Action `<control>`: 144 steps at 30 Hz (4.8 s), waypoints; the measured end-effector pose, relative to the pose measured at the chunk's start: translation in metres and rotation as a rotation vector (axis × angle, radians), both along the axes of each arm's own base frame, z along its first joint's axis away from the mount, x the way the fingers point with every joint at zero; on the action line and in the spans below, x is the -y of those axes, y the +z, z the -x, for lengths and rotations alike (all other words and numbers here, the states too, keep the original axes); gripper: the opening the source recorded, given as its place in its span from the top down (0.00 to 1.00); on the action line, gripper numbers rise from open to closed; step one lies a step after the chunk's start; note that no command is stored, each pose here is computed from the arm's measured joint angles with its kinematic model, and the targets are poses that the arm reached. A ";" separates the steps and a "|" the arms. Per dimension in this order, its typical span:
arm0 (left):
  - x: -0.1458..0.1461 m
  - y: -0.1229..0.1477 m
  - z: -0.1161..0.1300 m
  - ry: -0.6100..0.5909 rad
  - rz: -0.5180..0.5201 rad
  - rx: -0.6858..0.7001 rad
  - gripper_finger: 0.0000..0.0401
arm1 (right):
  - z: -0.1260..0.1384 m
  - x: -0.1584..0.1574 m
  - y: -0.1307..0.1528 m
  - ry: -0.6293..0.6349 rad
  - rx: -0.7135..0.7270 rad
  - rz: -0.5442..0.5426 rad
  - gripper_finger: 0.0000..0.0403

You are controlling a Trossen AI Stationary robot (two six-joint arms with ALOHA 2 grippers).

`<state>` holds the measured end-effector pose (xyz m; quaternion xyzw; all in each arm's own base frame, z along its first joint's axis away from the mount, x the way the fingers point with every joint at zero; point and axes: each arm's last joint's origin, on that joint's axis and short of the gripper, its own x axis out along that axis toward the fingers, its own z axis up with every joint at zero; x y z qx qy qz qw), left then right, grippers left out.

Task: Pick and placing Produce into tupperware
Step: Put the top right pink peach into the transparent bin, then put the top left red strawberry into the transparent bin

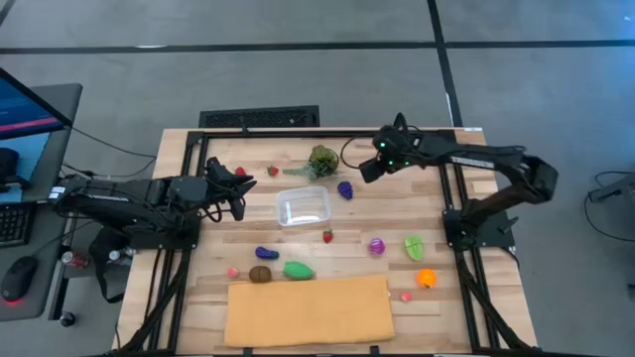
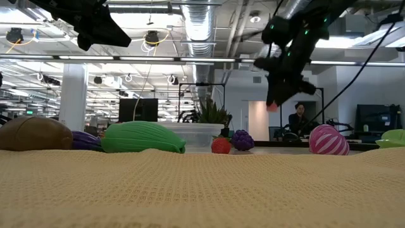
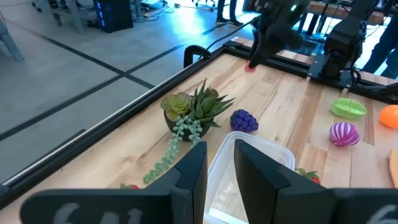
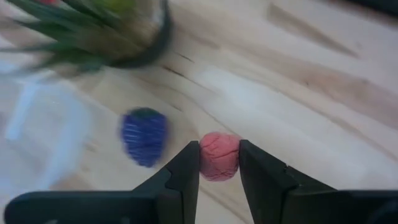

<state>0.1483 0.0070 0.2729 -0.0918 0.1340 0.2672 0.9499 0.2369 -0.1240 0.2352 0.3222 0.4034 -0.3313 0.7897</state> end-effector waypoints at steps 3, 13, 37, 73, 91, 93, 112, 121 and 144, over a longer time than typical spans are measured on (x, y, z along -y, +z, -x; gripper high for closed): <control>0.000 0.000 0.000 0.000 -0.001 -0.001 0.83 | 0.003 -0.011 0.018 0.034 0.082 0.041 0.75; 0.000 0.000 0.000 0.000 -0.001 -0.001 0.83 | -0.011 -0.058 0.053 0.212 0.350 0.129 0.75; 0.000 -0.007 0.003 0.024 0.070 -0.039 0.83 | -0.098 -0.093 -0.004 0.373 0.485 0.139 0.75; 0.000 -0.010 0.004 0.025 0.078 -0.066 0.83 | -0.120 -0.094 -0.061 0.386 0.370 0.103 0.65; -0.001 -0.030 0.018 0.068 0.059 -0.324 0.83 | -0.100 -0.103 -0.003 0.489 0.501 0.179 0.54; -0.002 -0.032 0.021 0.107 0.053 -0.353 0.83 | -0.093 -0.106 0.010 0.511 0.520 0.213 0.54; -0.047 -0.043 0.009 0.255 0.058 -0.495 0.83 | -0.030 -0.112 0.079 0.538 0.611 0.279 0.56; -0.090 -0.046 -0.025 0.084 0.052 -0.813 0.83 | -0.021 -0.115 0.087 0.542 0.633 0.280 0.56; -0.233 -0.037 -0.059 0.197 0.781 -1.097 0.83 | -0.020 -0.144 0.082 0.610 0.603 0.217 0.56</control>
